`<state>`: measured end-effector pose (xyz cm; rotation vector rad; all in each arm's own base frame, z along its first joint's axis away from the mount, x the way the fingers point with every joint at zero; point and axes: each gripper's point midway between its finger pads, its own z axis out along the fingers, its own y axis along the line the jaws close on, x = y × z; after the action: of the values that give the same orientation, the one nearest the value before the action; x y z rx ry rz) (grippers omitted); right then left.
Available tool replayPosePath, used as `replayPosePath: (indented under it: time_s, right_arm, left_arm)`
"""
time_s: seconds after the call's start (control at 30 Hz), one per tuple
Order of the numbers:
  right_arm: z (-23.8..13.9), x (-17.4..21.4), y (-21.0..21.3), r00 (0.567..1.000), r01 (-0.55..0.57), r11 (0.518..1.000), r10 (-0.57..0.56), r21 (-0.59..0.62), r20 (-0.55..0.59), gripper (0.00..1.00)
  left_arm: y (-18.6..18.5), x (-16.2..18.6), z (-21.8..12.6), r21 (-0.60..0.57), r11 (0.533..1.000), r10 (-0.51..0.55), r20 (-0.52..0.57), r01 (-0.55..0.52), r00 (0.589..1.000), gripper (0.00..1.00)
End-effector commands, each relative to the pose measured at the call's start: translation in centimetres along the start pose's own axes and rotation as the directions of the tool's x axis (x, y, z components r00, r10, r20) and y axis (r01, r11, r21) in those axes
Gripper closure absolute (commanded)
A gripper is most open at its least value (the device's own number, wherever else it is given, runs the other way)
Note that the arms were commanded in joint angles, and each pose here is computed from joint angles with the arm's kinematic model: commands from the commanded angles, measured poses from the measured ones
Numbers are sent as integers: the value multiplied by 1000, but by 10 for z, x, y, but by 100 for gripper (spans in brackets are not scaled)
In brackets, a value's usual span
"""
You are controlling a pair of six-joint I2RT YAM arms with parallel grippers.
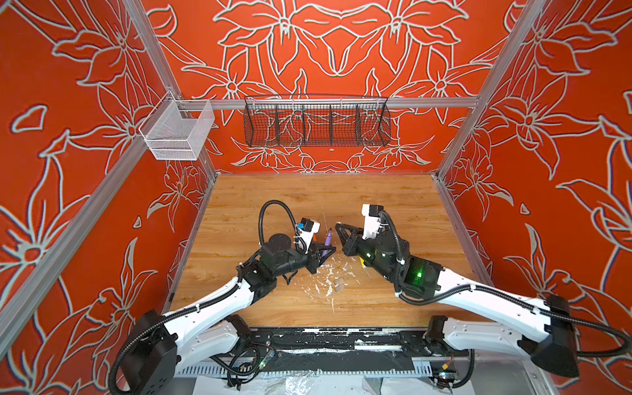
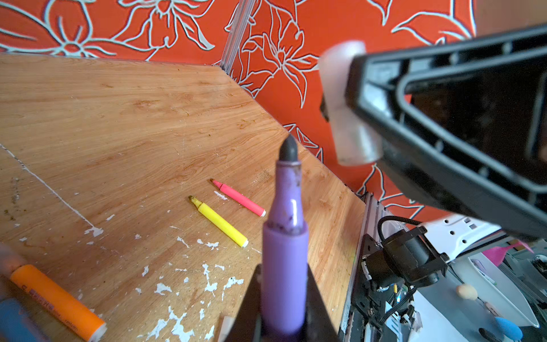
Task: Insert the pens into the pen caps
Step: 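Lift the cap with the right gripper and carry it toward the purple marker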
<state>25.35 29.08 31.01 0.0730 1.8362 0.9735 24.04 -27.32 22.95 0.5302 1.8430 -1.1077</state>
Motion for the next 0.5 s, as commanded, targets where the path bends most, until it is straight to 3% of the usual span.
replayPosePath:
  time_s: [0.0, 0.47]
  right_arm:
    - [-2, -23, 11, 997, -30, 999, 31, -23, 71, 100]
    - [27, -23, 22, 999, -2, 1000, 2, -4, 45, 100]
  left_arm:
    - [-9, -5, -1, 39, 999, 34, 28, -35, 999, 100]
    - [-10, -4, -1, 42, 999, 32, 30, -34, 999, 100]
